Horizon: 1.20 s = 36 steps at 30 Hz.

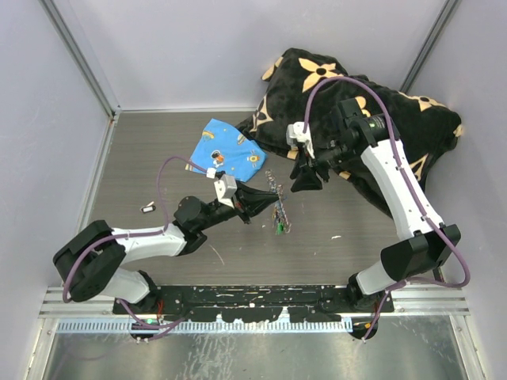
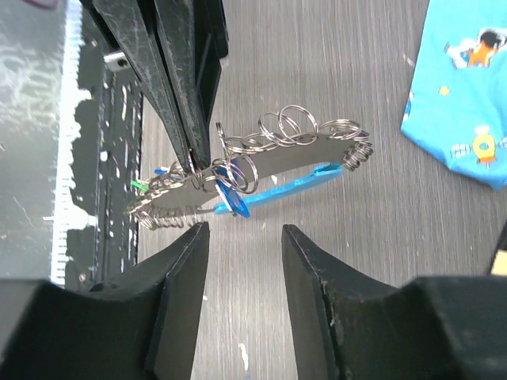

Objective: Remove the keys from the keyring
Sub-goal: Remove the key from the keyring.

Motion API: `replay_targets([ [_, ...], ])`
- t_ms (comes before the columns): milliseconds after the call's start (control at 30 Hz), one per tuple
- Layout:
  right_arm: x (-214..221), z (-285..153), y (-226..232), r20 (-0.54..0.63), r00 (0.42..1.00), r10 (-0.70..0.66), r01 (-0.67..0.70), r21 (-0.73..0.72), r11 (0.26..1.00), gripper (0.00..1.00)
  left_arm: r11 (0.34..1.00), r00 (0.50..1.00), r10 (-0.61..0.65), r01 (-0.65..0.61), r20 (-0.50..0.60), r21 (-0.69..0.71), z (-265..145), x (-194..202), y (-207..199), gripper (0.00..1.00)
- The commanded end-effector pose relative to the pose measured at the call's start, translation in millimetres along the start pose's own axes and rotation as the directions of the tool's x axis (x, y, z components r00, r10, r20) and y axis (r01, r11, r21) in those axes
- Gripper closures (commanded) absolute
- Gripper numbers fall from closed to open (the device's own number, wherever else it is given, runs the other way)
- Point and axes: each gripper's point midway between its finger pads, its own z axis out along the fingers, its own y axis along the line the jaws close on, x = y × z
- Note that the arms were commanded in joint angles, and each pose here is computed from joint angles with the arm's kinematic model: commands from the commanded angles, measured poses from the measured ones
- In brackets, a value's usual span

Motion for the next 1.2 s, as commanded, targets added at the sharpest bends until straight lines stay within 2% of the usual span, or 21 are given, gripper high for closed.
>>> replay_targets([
  [0, -44.9, -8.4, 22.5, 0.244, 0.964, -0.107, 0.121, -0.045, 0.992, 0.53, 1.000, 0.986, 0.026, -0.026, 0.166, -0.002, 1.5, -55.9, -5.6, 1.00],
  [200, -46.7, -3.6, 40.8, 0.330, 0.938, -0.104, 0.148, -0.111, 0.983, 0.61, 1.000, 0.977, -0.013, 0.010, 0.214, 0.014, 1.1, -72.0, -10.9, 1.00],
  [500, -49.4, -3.9, 42.1, 0.344, 0.933, -0.102, 0.151, -0.117, 0.982, 0.67, 0.999, 0.969, -0.034, 0.026, 0.246, 0.035, 1.2, -86.4, -16.5, 1.00],
  [667, -44.7, -3.1, 38.2, 0.317, 0.943, -0.098, 0.136, -0.102, 0.985, 0.68, 0.999, 0.966, -0.039, 0.029, 0.257, 0.045, 1.6, -92.2, -19.2, 1.00],
  [1167, -46.9, 2.8, 40.9, 0.347, 0.934, -0.081, 0.135, -0.135, 0.981, 0.68, 0.997, 0.962, -0.059, 0.046, 0.265, 0.058, 5.2, -97.4, -20.4, 1.00],
])
